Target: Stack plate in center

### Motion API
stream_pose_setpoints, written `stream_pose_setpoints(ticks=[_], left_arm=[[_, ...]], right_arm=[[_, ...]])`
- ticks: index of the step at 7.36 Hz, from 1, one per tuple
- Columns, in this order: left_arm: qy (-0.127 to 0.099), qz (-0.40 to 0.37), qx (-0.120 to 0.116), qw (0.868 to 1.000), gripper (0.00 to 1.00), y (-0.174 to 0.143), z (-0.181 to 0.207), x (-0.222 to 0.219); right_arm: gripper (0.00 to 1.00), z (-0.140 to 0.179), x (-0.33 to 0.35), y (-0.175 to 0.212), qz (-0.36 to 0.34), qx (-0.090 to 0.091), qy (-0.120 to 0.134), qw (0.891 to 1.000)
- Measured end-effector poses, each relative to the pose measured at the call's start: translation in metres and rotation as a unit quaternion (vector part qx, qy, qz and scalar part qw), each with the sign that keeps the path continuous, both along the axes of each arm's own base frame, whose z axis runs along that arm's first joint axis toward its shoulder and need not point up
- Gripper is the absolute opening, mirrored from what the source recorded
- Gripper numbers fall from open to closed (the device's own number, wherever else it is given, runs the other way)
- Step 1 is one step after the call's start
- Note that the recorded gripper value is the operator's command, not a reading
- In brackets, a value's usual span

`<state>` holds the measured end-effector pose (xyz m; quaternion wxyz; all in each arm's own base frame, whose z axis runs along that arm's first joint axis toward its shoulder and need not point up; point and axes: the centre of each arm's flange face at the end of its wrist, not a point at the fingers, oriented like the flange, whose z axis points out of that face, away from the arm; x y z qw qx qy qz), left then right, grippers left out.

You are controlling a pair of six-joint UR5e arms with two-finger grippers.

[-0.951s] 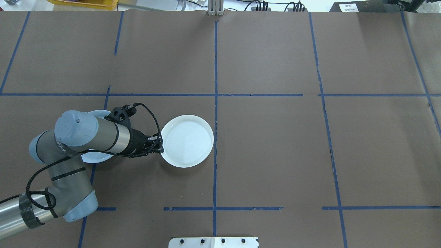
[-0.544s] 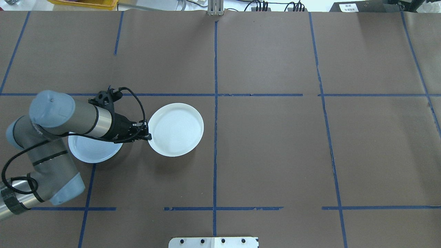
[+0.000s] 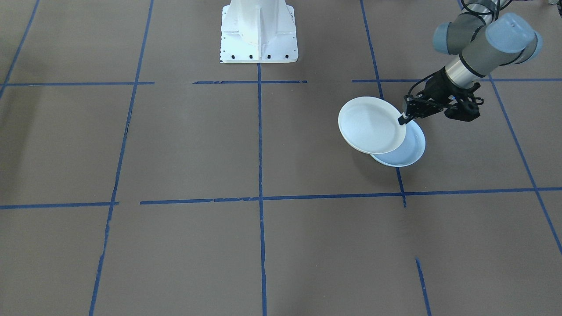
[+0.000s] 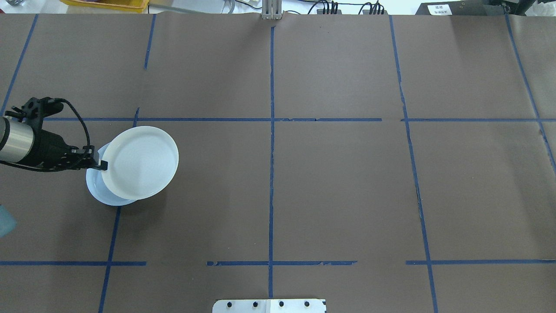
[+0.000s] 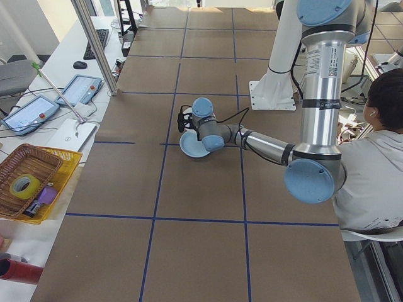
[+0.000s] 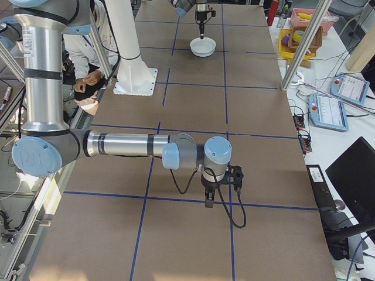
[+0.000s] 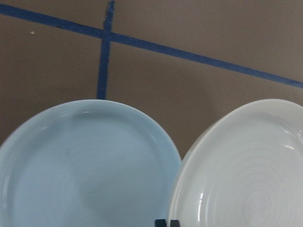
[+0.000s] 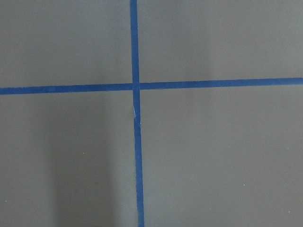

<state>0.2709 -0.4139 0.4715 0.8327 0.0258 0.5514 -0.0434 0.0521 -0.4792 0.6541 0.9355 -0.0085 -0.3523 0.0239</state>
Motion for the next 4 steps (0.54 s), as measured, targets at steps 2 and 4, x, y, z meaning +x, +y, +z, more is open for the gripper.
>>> stream_pose_setpoints(ticks=[2, 4], left_arm=[[-0.012, 0.007, 0.003, 1.0, 0.0, 0.008, 0.034, -0.014], [-0.023, 0.007, -0.008, 1.0, 0.0, 0.006, 0.055, -0.014]], right_arm=[[1.0, 0.0, 0.0, 0.0, 0.0, 0.0, 0.0, 1.0], [1.0, 0.0, 0.0, 0.0, 0.0, 0.0, 0.0, 1.0]])
